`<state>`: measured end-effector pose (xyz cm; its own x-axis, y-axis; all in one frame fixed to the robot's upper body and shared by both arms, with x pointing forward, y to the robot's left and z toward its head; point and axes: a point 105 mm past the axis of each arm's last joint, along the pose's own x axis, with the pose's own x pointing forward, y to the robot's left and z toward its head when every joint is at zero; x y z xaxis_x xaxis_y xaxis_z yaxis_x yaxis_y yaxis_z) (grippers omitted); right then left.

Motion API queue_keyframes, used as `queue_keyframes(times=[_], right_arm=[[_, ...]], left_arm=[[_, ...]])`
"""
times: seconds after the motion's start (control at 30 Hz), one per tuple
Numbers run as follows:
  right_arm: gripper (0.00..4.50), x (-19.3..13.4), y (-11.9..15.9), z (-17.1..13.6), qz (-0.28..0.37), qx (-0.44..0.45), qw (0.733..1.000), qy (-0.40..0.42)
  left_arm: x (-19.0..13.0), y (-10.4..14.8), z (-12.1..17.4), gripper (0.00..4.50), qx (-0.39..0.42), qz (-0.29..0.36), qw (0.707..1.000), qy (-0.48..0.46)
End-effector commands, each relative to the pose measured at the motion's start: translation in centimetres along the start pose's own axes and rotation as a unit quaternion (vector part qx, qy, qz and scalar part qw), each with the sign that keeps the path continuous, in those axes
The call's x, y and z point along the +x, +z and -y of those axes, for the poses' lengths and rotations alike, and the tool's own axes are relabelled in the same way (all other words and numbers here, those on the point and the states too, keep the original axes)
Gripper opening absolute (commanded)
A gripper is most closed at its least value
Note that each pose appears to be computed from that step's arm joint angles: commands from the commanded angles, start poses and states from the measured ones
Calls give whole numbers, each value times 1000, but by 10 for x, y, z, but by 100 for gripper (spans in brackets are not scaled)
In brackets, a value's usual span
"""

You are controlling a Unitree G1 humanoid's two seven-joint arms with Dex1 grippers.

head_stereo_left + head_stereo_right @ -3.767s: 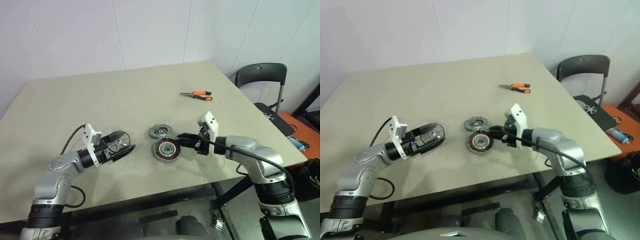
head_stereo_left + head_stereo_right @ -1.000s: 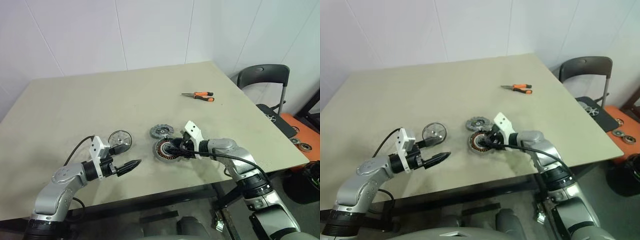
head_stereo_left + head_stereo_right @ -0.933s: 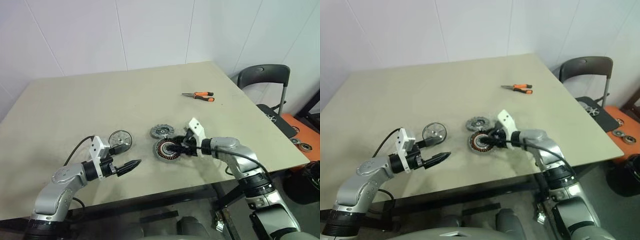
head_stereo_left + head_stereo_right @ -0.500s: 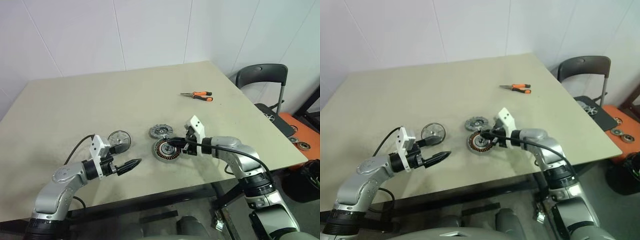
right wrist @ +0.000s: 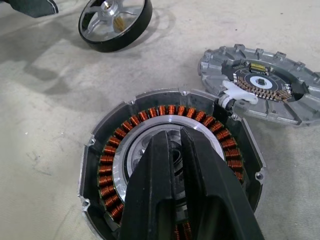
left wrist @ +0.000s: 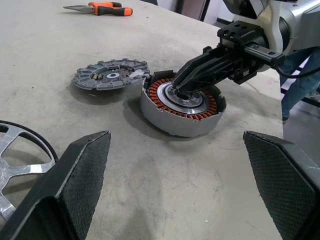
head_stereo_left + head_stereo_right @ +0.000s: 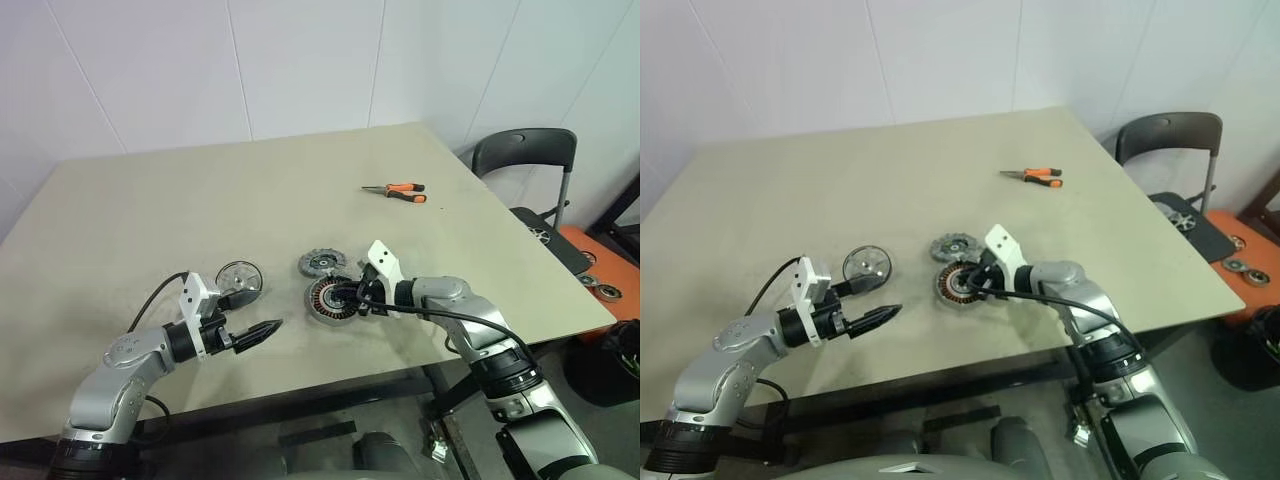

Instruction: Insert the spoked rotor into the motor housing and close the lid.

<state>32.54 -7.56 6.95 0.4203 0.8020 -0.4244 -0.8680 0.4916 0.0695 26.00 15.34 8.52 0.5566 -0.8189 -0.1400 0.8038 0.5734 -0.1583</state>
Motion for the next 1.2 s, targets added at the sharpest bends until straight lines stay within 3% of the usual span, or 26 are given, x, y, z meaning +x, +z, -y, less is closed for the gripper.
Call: queue_keyframes(times=[0.03, 0.37, 0.57, 0.73, 1.2], right_arm=[[38, -1, 1, -7, -8, -43, 999, 15], [38, -2, -25, -7, -58, -102, 993, 17], [38, 6, 3, -5, 32, -43, 998, -13], [38, -3, 41, 30, 119, 18, 987, -108], [38, 5, 27, 8, 76, -3, 996, -43]], left_arm=[[0, 13, 0, 450, 24, 15, 1000, -2], [1, 13, -2, 450, 27, 16, 999, 1], [0, 14, -2, 450, 27, 18, 999, 3], [-1, 15, -4, 450, 26, 17, 999, 5], [-1, 16, -6, 450, 25, 20, 999, 6]])
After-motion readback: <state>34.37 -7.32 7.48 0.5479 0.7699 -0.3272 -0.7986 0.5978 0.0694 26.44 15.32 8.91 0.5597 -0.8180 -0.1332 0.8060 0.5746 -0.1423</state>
